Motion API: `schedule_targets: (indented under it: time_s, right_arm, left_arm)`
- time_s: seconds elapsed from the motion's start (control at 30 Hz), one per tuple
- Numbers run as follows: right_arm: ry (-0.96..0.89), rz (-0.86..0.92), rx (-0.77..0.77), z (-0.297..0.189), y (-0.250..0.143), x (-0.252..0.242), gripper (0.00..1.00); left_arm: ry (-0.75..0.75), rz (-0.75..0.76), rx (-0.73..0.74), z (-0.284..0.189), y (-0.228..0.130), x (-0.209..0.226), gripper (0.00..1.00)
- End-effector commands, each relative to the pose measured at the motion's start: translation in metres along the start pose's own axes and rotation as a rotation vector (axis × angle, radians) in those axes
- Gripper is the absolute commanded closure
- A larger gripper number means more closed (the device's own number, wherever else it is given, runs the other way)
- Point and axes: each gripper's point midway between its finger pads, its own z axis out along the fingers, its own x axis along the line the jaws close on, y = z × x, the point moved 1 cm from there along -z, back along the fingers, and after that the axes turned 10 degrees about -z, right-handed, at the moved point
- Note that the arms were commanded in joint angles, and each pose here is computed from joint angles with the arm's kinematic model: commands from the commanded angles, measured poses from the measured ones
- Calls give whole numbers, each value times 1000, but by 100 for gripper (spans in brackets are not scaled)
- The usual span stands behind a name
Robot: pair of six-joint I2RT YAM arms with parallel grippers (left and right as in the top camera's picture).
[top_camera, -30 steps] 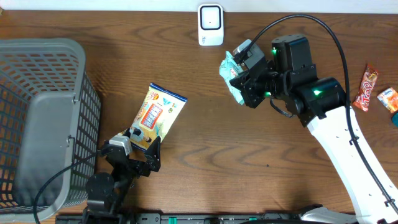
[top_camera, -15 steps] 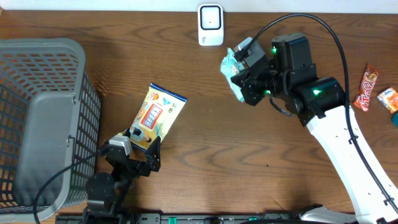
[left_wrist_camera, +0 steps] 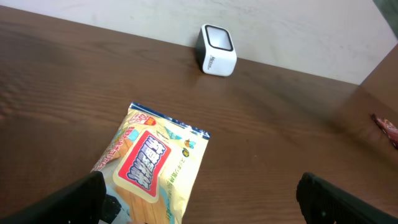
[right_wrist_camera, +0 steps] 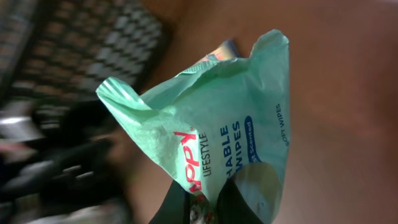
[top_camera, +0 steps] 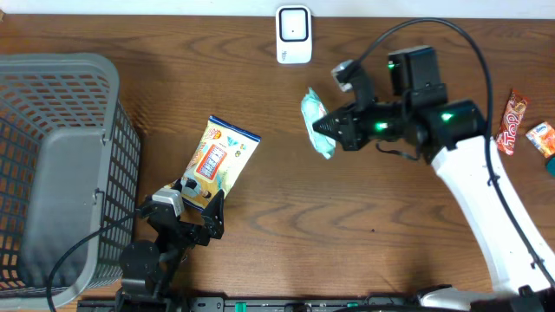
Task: Scan the item barcode
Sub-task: 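Hold the wipes pack in front of the scanner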
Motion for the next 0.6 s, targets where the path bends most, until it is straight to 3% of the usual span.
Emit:
schedule_targets:
  time_s: [0.0, 0.2, 0.33, 0.57]
  right_arm:
    - [458, 236, -39, -18, 7, 38, 99]
    - [691, 448, -58, -31, 11, 33, 98]
    - [707, 632, -7, -30, 11, 25, 98]
    - [707, 668, 2, -31, 11, 24, 98]
  left_arm:
    - [5, 10, 39, 2, -11, 4, 2]
    - [5, 10, 38, 2, -11, 4, 2]
    - [5, 10, 39, 2, -11, 4, 2]
    - [5, 10, 39, 2, -11, 4, 2]
